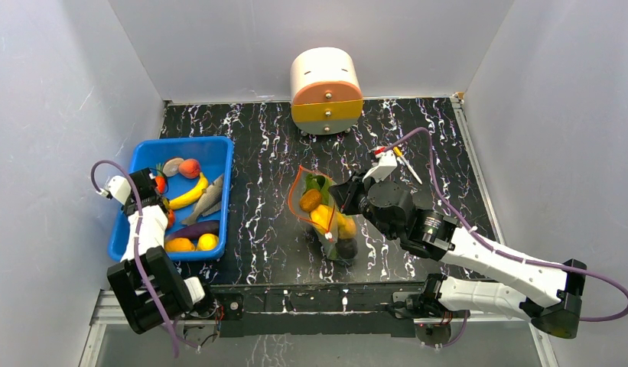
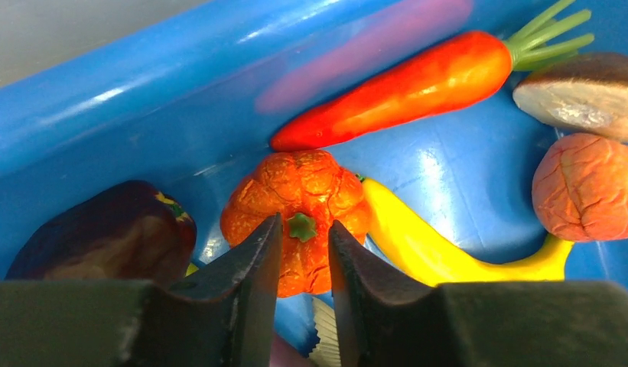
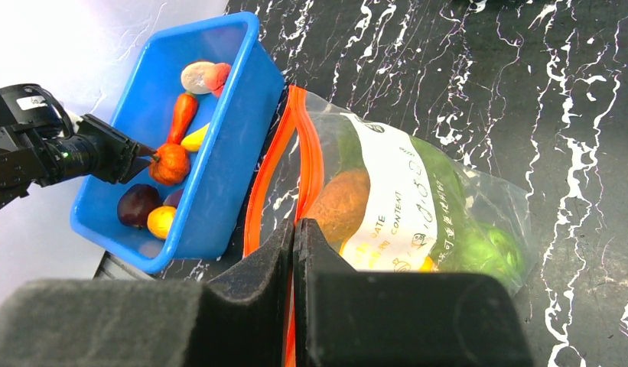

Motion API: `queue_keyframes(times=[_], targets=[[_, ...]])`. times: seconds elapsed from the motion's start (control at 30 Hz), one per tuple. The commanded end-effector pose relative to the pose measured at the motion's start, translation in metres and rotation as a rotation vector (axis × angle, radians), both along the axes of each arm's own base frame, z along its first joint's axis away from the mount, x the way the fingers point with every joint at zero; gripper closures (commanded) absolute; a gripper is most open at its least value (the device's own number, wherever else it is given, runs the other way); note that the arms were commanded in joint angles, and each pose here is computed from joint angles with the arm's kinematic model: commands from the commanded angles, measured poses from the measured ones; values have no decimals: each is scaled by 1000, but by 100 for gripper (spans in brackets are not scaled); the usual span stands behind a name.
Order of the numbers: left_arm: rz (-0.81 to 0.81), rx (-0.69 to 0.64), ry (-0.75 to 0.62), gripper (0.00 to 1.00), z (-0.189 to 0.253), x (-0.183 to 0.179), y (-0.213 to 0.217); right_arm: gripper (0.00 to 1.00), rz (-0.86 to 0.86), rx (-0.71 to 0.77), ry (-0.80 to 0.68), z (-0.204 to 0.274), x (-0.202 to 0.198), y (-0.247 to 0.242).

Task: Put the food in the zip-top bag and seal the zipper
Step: Pick up the fake fruit from the bin.

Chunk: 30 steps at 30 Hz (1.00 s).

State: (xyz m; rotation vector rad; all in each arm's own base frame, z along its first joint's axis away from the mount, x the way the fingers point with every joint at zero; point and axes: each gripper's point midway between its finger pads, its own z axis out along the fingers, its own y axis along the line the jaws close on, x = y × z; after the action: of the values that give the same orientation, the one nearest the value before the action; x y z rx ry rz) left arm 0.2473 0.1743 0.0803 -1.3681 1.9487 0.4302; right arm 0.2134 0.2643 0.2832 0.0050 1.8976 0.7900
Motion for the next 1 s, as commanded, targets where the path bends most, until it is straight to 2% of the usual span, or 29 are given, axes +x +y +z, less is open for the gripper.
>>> queue_keyframes(times=[0.0,0.07,0.23,0.47,0.6,0.73,0.97], targets=[[-25,1,-25,77,2,10,2,100,-3,125,-80,48,2,3],[-35,8,-26,78,3,12,3,100,-5,126,-80,48,2,2],[-33,0,-6,73,-3,12,4,100,-9,121,-80,46,2,0],[-25,47,4,73,4,9,11,100,-16,119,-82,48,3,-1],[-48,41,-1,84,4,12,9,100,-16,118,-84,50,3,-2],[-63,59,-35,100,18,16,10,100,-17,120,-80,49,2,-3],[-144,62,-72,100,35,18,-3,100,-16,119,-62,41,0,-4]])
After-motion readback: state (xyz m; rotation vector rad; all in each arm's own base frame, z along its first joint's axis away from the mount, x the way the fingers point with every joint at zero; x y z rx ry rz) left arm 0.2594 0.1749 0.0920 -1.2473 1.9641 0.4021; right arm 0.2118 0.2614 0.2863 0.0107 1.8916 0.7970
